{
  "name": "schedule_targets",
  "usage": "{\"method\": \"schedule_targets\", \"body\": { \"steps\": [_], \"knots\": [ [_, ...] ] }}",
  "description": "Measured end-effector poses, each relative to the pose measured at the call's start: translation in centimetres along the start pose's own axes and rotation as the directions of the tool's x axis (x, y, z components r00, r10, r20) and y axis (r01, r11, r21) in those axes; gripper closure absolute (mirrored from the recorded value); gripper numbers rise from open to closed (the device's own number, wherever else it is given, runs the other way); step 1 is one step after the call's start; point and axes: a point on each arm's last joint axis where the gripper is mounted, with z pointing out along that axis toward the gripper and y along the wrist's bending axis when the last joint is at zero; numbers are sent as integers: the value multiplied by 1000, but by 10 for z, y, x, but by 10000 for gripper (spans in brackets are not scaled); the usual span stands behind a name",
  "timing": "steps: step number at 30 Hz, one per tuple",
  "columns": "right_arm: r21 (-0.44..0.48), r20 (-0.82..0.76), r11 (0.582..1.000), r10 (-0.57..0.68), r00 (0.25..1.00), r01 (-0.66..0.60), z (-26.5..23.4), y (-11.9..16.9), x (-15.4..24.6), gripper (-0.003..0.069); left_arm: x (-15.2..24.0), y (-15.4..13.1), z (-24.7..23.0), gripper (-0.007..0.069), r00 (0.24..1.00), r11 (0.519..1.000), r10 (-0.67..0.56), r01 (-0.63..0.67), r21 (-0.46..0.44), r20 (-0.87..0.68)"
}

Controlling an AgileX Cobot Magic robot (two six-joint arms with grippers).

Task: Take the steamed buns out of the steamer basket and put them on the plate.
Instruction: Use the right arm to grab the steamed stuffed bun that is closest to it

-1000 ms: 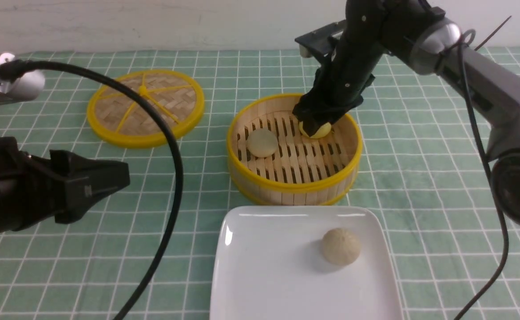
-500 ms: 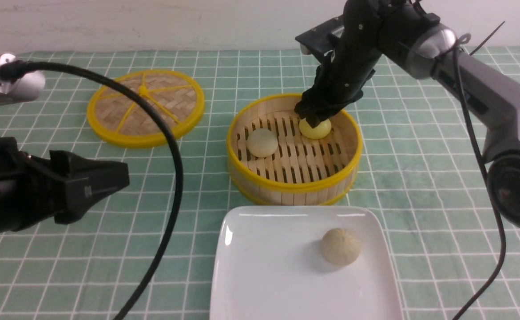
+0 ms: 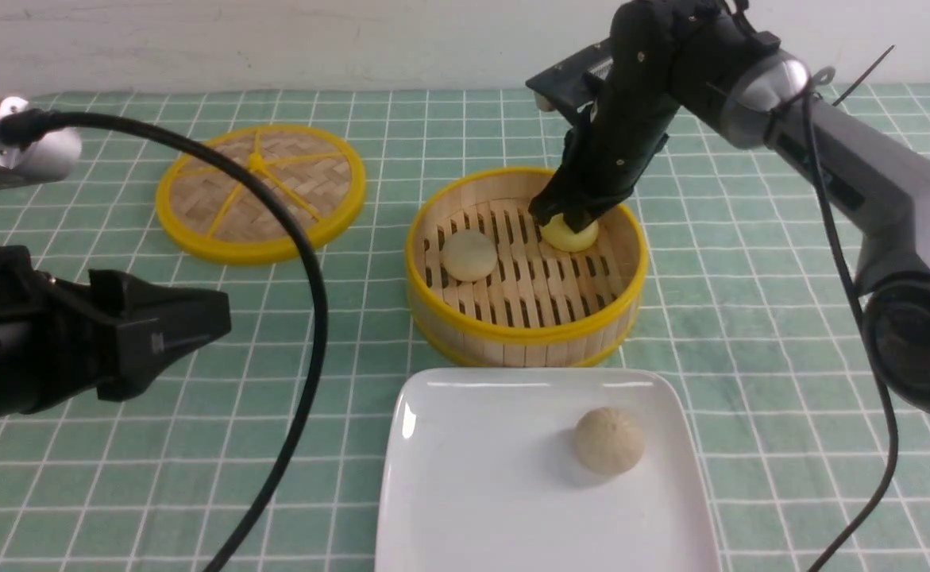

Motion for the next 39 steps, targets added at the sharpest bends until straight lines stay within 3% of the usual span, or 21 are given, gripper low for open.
{"method": "schedule_targets", "body": {
  "steps": [9,21,29,33,39],
  "knots": [
    [-4,-11,999,-35,999,34,9,0,1,673,0,0,0,221,1000,1000,0,0,1,-1],
    [39,147,998,-63,987,58,-60,-1,-23,672,0,2,0,221,1000,1000,22,-22,-21,-6],
    [37,143,998,-64,988,60,-66,-1,-23,655,0,2,0,221,1000,999,23,-23,-26,0],
    [36,136,997,-74,988,70,-66,-1,-23,573,0,2,0,221,1000,999,23,-23,-27,1],
    [35,136,996,-89,987,85,-66,0,-23,268,0,3,0,221,1000,999,25,-25,-30,1]
  ]
}}
